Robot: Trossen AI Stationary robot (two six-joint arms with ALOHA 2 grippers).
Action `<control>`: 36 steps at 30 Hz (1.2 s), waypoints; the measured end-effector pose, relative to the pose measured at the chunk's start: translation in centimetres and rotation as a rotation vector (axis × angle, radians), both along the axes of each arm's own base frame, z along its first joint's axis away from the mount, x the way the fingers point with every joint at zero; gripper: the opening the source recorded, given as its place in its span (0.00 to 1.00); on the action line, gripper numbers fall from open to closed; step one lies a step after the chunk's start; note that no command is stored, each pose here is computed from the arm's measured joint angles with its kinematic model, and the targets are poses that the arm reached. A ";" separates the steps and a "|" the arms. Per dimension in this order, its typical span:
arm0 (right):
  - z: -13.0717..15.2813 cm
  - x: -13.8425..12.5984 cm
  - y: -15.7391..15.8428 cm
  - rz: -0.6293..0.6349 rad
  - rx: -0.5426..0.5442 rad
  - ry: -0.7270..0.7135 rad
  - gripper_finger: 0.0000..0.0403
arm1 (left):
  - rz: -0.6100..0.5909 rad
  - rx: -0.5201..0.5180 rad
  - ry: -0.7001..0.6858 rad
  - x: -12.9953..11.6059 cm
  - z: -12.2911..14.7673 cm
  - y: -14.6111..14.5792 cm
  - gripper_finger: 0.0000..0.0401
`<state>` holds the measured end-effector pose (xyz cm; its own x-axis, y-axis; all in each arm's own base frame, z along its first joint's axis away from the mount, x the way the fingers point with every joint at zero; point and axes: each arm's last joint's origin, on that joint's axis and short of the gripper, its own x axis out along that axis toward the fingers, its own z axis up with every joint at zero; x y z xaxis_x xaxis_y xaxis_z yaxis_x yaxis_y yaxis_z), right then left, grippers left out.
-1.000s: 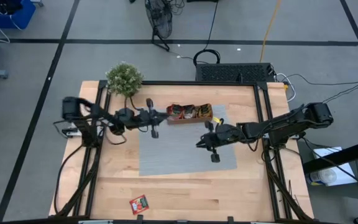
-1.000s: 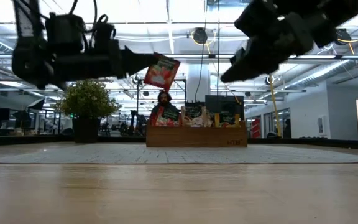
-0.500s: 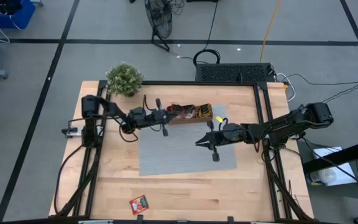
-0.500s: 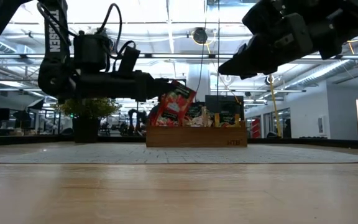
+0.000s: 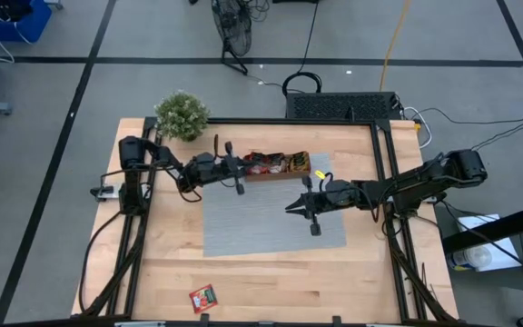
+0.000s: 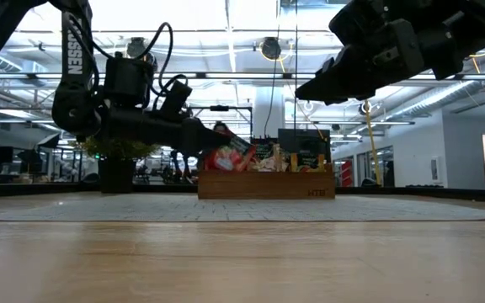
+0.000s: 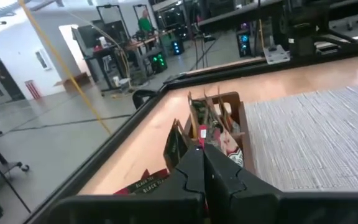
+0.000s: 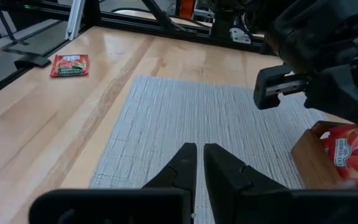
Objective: Pick & Place Tea
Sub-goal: Put the red tea bag into the left section of the wooden organizer
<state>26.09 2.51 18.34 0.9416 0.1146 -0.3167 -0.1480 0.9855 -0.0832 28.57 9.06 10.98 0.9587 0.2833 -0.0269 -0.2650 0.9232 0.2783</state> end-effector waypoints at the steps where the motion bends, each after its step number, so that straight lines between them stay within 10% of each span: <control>1: 0.0 0.0 0.0 0.000 -0.002 0.000 0.04 | 0.000 0.000 0.003 0.0 0.0 0.0 0.00; 36: -0.1 0.0 0.0 0.002 -0.006 0.010 0.04 | 0.014 -0.079 0.197 0.0 -1.9 -0.6 0.02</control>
